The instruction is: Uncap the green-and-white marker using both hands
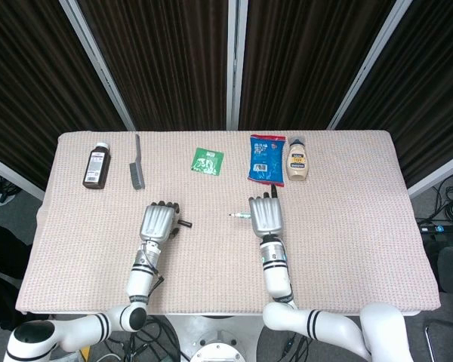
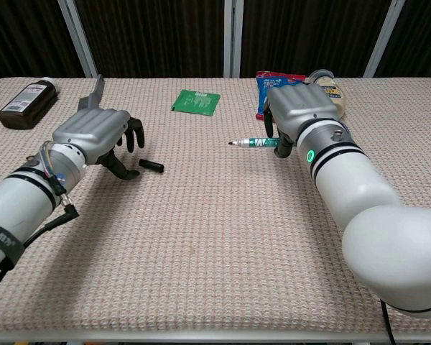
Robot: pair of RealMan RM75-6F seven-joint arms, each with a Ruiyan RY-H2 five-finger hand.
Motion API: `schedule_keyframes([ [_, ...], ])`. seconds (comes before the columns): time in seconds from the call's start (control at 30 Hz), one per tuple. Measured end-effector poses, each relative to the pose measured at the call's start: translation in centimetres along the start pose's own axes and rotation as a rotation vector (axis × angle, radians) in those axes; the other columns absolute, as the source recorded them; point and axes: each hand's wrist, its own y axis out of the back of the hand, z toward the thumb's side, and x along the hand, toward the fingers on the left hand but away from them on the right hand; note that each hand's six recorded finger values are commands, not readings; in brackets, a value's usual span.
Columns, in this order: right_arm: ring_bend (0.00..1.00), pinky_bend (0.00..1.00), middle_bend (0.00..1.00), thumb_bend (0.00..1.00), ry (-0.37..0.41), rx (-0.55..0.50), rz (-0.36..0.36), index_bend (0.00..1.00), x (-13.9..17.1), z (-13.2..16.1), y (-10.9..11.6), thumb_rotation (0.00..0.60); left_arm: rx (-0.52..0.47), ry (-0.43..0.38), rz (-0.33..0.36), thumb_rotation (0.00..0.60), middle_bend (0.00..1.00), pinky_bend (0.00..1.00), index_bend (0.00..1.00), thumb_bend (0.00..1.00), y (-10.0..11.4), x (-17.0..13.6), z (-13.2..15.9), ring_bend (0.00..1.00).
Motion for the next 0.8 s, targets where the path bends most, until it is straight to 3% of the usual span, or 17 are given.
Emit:
schedule_keyframes([
  [0.1, 0.11, 0.01, 0.35, 0.03, 0.005, 0.0, 0.029, 0.37, 0.1, -0.6, -0.4, 0.6, 0.006, 0.001, 0.002, 0.6, 0.22, 0.27, 0.21, 0.07, 0.4, -0.1, -0.3, 0.18],
  [0.2, 0.09, 0.0, 0.31, 0.03, 0.005, -0.015, 0.034, 0.31, 0.3, -1.0, -0.4, 0.6, -0.006, 0.011, 0.031, 0.6, 0.22, 0.25, 0.2, 0.06, 1.2, -0.1, -0.7, 0.18],
  [0.47, 0.09, 0.0, 0.31, 0.03, 0.009, -0.111, -0.03, 0.3, 2.1, -3.2, 1.1, 0.6, -0.042, 0.051, 0.108, 0.6, 0.22, 0.23, 0.2, 0.05, 3.4, -1.5, -3.0, 0.18],
  [0.7, 0.02, 0.0, 0.24, 0.03, -0.037, -0.201, -0.168, 0.21, 6.5, -10.7, 3.0, 0.6, -0.107, 0.092, 0.225, 0.6, 0.21, 0.16, 0.2, 0.02, 5.0, -5.2, -7.6, 0.14],
  [0.8, 0.0, 0.0, 0.17, 0.03, -0.031, -0.22, -0.164, 0.14, 8.8, -14.1, 2.6, 0.6, -0.129, 0.095, 0.225, 0.6, 0.2, 0.14, 0.2, 0.01, 4.6, -8.1, -9.5, 0.13],
])
